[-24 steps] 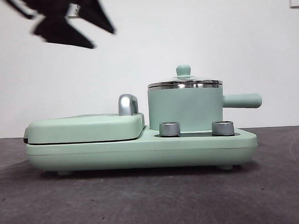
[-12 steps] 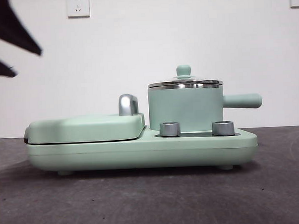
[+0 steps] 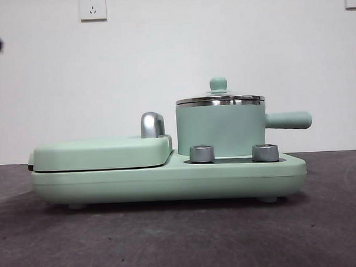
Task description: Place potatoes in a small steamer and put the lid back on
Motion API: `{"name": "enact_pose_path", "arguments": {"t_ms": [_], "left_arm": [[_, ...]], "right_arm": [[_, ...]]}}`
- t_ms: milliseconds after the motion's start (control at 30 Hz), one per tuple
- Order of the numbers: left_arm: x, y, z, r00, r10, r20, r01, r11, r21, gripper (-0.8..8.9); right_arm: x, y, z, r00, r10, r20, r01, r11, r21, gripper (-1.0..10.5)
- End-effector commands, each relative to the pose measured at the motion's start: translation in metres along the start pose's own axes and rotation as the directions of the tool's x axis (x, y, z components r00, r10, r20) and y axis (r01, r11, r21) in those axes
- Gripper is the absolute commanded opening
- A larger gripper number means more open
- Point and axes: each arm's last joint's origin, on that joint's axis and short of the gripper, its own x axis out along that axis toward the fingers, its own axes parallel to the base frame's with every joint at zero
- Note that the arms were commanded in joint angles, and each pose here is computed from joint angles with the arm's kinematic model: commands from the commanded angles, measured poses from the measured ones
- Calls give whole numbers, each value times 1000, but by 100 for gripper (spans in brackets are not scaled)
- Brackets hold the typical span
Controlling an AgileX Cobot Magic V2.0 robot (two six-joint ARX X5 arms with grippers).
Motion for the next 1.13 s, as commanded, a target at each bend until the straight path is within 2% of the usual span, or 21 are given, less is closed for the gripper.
{"name": "enact_pose_path", "arguments": {"t_ms": [33,533,600,700,767,833,967,1033,1133], "left_arm": [[-4,-3,5,999,-20,50,20,1000,7,6],[-7,-4,4,998,-22,57,21,1000,17,6],[-8,-3,2,998,-10,68,0,989,145,6],[-6,5,-7,990,8,139,-41,970,241,6],[-2,16,-20,971,65,232,-125,960,250,6],[1,29,-35,939,162,304,-234,948,217,6],[4,51,-64,853,372,367,-440,890,120,6],[5,59,-74,820,424,385,-491,867,90,6],[6,67,-84,791,453,411,-523,850,68,6]], "right_arm": [[0,0,3,1000,1,27,-1,1000,6,13],[-1,0,7,998,1,70,-1,1000,3,14],[-1,0,7,997,1,71,-1,1000,3,14],[-1,0,7,998,1,70,-1,1000,3,14],[-1,0,7,998,1,70,-1,1000,3,14],[-1,0,7,998,1,70,-1,1000,3,14],[-1,0,7,998,1,70,-1,1000,3,14],[-1,0,7,998,1,70,-1,1000,3,14],[-1,0,7,998,1,70,-1,1000,3,14]]}}
